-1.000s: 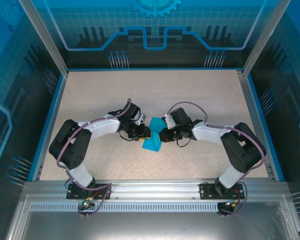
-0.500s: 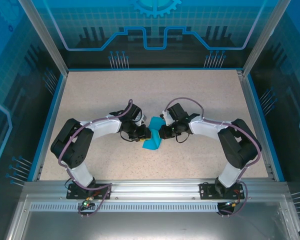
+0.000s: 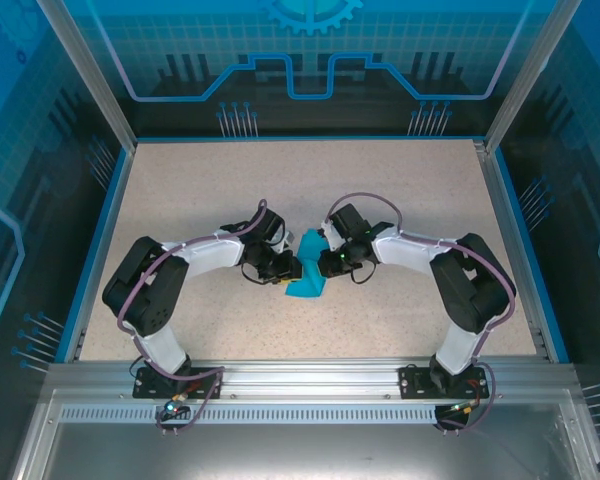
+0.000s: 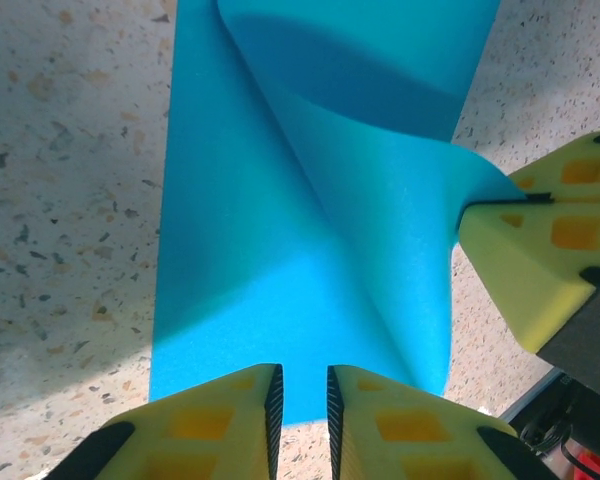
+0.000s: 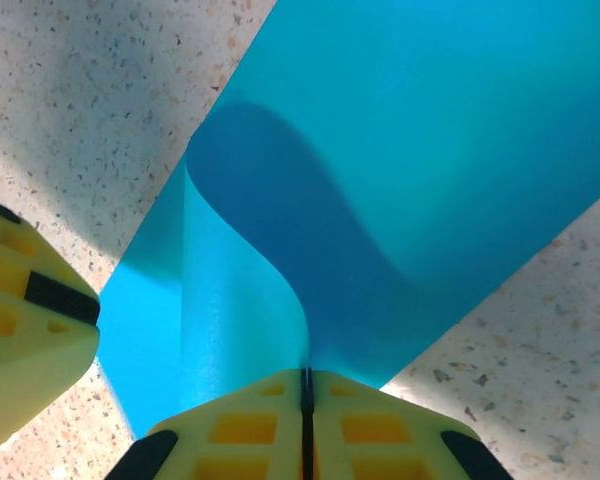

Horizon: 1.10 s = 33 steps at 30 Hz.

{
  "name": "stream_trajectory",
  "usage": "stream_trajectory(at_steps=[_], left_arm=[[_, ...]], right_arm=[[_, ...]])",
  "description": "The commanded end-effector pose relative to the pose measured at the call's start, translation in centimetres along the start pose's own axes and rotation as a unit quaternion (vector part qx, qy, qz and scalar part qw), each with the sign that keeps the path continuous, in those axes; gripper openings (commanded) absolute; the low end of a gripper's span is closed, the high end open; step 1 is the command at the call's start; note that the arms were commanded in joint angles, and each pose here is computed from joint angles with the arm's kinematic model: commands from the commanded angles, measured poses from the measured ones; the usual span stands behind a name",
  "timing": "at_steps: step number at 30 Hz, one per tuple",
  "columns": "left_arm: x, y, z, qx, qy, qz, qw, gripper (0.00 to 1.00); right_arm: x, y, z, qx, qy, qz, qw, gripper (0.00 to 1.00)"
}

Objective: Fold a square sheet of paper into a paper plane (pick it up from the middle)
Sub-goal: Fold the triangle a second time at the center of the table.

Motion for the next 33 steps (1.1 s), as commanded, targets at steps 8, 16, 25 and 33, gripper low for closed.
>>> stream_trajectory(at_steps=[8,16,25,33], left_arm=[[0.9,1.0,0.9,0.014,-0.002,-0.021,1.000,0.19],[0.9,1.1,1.4,0.019,0.001,-0.024,1.000,0.17],[1.2,1.4,1.7,0.023,0.001,-0.030,0.999,0.13],[1.5,1.6,1.8,0.026,0.000,-0.035,0.999,0.13]], right_arm=[[0.7,0.3,0.4,0.026,-0.019,0.023,0.999,0.09],[1.9,-0.2,1.0,0.030,-0.015,-0.012,0.999,0.10],[1.1,0.5,0.9,0.045,-0.023,0.037,0.998,0.10],[1.2,1.1,0.9,0.054,-0.028,0.046,0.997,0.10]])
Point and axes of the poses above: each hand's point on the last joint's axis, 136 mm out from that joint toward the fingers, its own y axis out along the fingers, its own x axis along the line the jaws close on, z = x × y, the point moved 6 cm from there along -y, back along the fingers, and after that the axes turned 3 degrees about -y, right-handed, at the moved point
